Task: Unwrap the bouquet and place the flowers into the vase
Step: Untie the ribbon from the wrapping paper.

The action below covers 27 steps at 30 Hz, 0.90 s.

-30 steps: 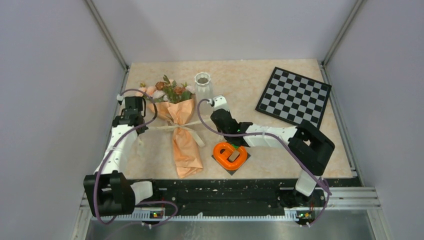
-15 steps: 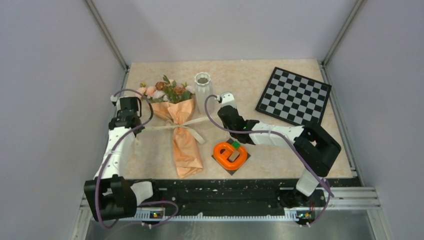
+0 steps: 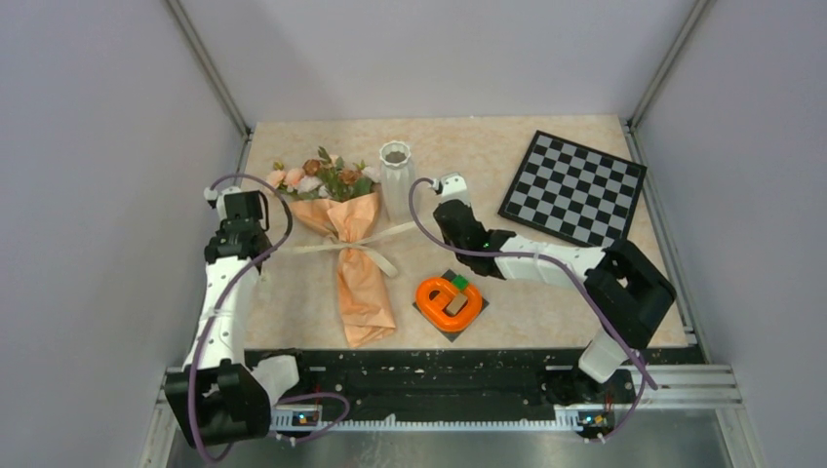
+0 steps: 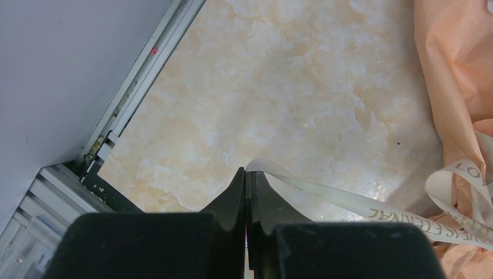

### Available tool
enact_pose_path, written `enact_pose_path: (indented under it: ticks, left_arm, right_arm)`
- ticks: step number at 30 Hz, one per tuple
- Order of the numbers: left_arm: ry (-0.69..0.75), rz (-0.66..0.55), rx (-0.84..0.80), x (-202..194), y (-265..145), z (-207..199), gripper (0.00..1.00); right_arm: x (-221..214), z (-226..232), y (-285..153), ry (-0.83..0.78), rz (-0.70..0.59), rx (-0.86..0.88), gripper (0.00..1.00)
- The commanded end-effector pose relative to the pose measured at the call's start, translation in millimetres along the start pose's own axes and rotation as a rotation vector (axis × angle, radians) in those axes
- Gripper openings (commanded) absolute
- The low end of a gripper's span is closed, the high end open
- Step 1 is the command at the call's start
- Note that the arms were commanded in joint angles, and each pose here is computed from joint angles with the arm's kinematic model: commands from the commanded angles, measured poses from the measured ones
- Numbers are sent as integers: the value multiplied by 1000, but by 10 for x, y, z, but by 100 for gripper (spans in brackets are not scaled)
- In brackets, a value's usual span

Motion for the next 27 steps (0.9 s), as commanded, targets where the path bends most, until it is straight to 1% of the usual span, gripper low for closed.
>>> enact_pose_path:
  ticks: [1,9,22,27]
  left_arm:
    - [-69,-88,6,212,-178,98,0]
    - [-123,-148,-75,401,-439,125,0]
    - [-155,-239,-90,655,-748,250,0]
    - [-158,-270,-57,767,-813,329,0]
  right_arm:
    - [144,-122,-62,21,-40,-33,0]
    - [150,-185,-80,31,-38,-52,0]
    - [160,-259,-101,44,-36,-71,0]
    - [163,-272,-110,45,-35,-73,0]
Point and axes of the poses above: each gripper's point midway between its finger pads, its own y axis out along the fingers, its own z axis along the line the jaws close on, x = y × z, the point moved 6 cm from there along -y, back along the fingers, and after that the axes turned 14 degrees about y, right-handed, at the moved point
